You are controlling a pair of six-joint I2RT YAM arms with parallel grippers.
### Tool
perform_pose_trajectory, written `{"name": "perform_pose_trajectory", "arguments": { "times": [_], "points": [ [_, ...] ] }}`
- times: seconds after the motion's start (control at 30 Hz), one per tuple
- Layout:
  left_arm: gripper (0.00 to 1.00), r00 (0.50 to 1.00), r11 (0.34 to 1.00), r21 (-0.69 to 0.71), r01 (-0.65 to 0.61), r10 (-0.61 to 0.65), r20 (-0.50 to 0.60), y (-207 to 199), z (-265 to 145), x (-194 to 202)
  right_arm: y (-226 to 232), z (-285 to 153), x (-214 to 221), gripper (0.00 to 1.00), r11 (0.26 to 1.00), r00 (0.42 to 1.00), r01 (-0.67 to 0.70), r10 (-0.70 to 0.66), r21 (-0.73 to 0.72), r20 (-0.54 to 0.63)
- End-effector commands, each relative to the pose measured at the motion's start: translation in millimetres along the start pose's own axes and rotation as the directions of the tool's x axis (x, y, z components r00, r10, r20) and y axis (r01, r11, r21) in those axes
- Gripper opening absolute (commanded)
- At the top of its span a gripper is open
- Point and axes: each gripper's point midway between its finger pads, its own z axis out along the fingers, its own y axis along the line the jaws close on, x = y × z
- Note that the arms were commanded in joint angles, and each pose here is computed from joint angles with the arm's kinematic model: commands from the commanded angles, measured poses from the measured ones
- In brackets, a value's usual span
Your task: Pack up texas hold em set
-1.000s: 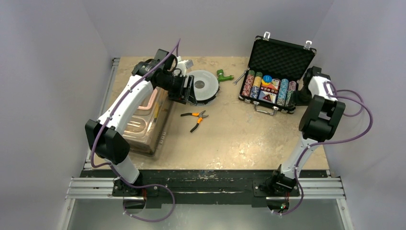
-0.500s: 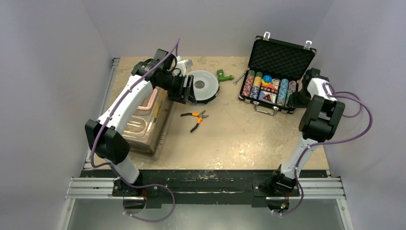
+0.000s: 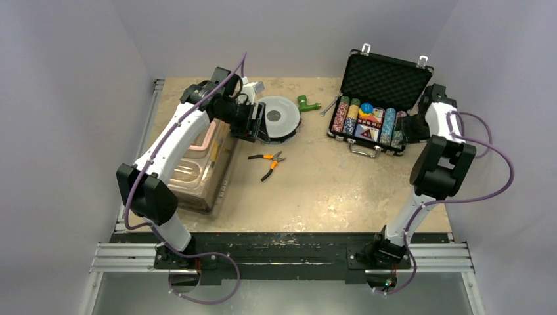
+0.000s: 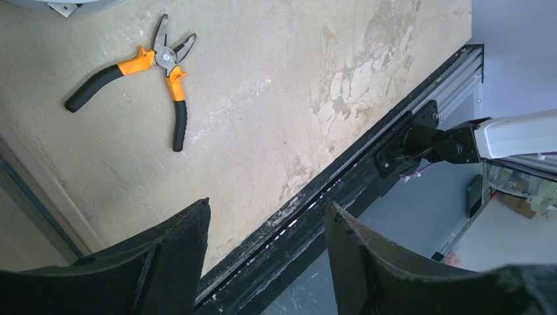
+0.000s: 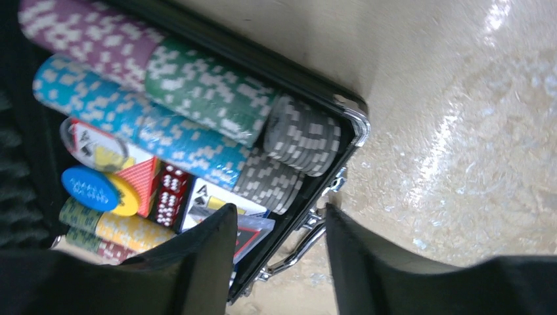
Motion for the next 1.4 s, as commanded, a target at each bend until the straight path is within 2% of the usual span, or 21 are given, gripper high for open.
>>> {"name": "perform_pose_trajectory", "arguments": {
  "times": [0.0,0.07,0.2,0.27,0.4,0.47,0.57,0.63,0.7,0.8,0.93,1.07,1.37],
  "points": [
    [0.62,0.999,0.999,0.032,-0.021,0.02,0.033,-7,-7,-9,42,-45,-23,0.59,0.96,0.975,0.215,-0.198,-0.18,0.104],
    [0.62,0.999,0.999,0.034,-0.018,0.017,0.031,-7,-7,-8,68,-63,-17,0.74,0.902,0.945,0.323,-0.291,-0.286,0.149],
    [0.62,0.999,0.999,0.038,-0.016,0.015,0.032,-8,-7,-7,136,-107,10,0.92,0.699,0.89,0.454,-0.387,-0.552,0.242],
    [0.62,0.999,0.999,0.039,-0.015,0.014,0.03,-8,-7,-7,165,-127,24,0.94,0.599,0.888,0.444,-0.392,-0.667,0.24],
    [0.62,0.999,0.999,0.038,-0.014,0.013,0.03,-8,-7,-6,212,-159,35,0.97,0.445,0.932,0.325,-0.299,-0.834,0.203],
    [0.62,0.999,0.999,0.038,-0.018,0.017,0.035,-8,-9,-6,232,-172,37,0.99,0.389,0.939,0.307,-0.271,-0.869,0.21],
    [0.62,0.999,0.999,0.033,-0.023,0.022,0.037,-8,-10,-5,258,-182,36,0.99,0.348,0.952,0.275,-0.232,-0.896,0.202],
    [0.62,0.999,0.999,0.028,-0.026,0.025,0.036,-7,-10,-4,271,-182,33,0.99,0.339,0.965,0.229,-0.202,-0.912,0.167],
    [0.62,0.999,0.999,0.024,-0.028,0.027,0.035,-7,-11,-3,278,-175,26,0.99,0.365,0.978,0.189,-0.15,-0.912,0.143],
    [0.62,0.999,0.999,0.024,-0.03,0.029,0.038,-6,-11,-4,281,-163,17,0.88,0.431,0.99,0.14,-0.074,-0.891,0.119],
    [0.62,0.999,0.999,0.027,-0.027,0.026,0.035,-6,-10,-4,283,-156,16,0.82,0.486,0.992,0.124,-0.051,-0.865,0.114],
    [0.62,0.999,0.999,0.026,-0.022,0.021,0.033,-4,-11,-3,276,-143,14,0.65,0.539,0.993,0.111,-0.036,-0.835,0.109],
    [0.62,0.999,0.999,0.035,-0.011,0.01,0.03,-4,-9,-3,262,-133,21,0.29,0.576,0.991,0.136,-0.078,-0.806,0.112]
  ]
}}
